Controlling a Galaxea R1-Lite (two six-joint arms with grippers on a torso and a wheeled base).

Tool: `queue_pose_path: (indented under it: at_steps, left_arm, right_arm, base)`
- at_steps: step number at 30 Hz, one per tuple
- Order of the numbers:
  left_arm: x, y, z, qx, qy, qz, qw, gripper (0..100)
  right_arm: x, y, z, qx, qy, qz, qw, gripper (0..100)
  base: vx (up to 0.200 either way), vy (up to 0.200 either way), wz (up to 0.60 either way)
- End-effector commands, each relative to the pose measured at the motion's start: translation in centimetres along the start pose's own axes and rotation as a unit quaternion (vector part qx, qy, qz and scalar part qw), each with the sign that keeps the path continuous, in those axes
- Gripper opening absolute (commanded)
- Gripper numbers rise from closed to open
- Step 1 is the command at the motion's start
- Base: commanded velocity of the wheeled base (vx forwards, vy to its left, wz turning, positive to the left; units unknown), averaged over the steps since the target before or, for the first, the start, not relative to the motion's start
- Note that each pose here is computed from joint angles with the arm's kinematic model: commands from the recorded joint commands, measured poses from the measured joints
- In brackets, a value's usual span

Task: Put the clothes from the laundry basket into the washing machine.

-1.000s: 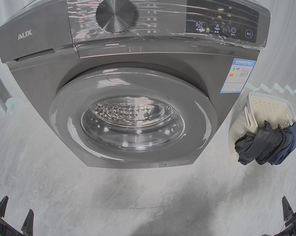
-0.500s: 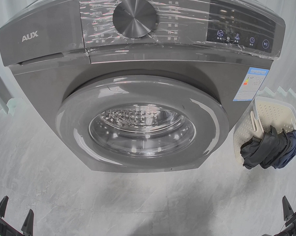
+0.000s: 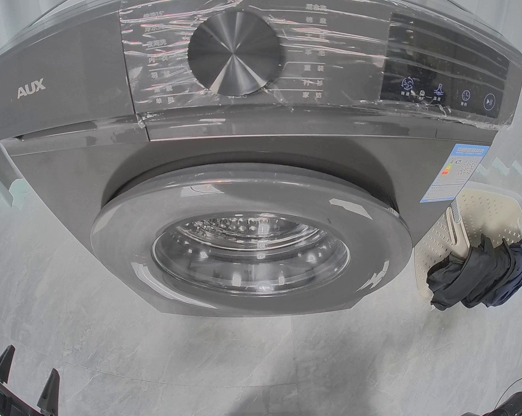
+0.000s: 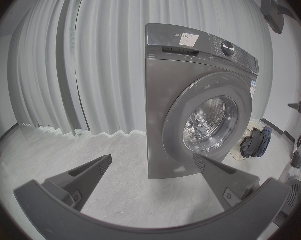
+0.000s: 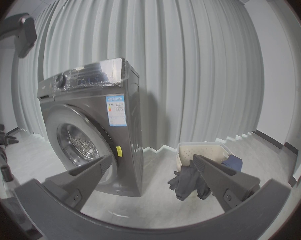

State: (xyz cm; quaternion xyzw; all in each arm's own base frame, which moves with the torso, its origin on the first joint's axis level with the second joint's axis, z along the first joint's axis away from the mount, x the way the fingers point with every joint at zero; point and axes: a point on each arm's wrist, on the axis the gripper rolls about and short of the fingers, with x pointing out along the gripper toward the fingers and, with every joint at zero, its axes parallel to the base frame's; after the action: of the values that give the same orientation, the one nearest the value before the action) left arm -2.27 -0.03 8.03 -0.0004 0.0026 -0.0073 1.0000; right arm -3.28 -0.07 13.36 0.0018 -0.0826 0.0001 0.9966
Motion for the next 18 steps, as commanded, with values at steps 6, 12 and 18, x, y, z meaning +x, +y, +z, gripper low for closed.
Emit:
queue_pose_path:
  at_steps: [6, 12, 18]
  left_arm:
    - [0.0, 0.0, -0.5, 0.000, 0.000, -0.001, 1.0000, 100]
    - [0.0, 0.0, -0.5, 0.000, 0.000, -0.001, 1.0000, 100]
    - [0.0, 0.0, -0.5, 0.000, 0.000, -0.002, 1.0000, 100]
  right_arm:
    - [7.6, 1.3, 0.4, -0.001, 0.216, 0.167, 0.9619, 100]
    - [10.7, 3.7, 0.7, 0.076, 0.241, 0.272, 0.9286, 100]
    - [13.5, 5.6, -0.5, 0.068, 0.279, 0.292, 0.9124, 100]
  base:
    - [0.000, 0.000, 0.00]
    - [0.000, 0.000, 0.00]
    - [0.000, 0.000, 0.00]
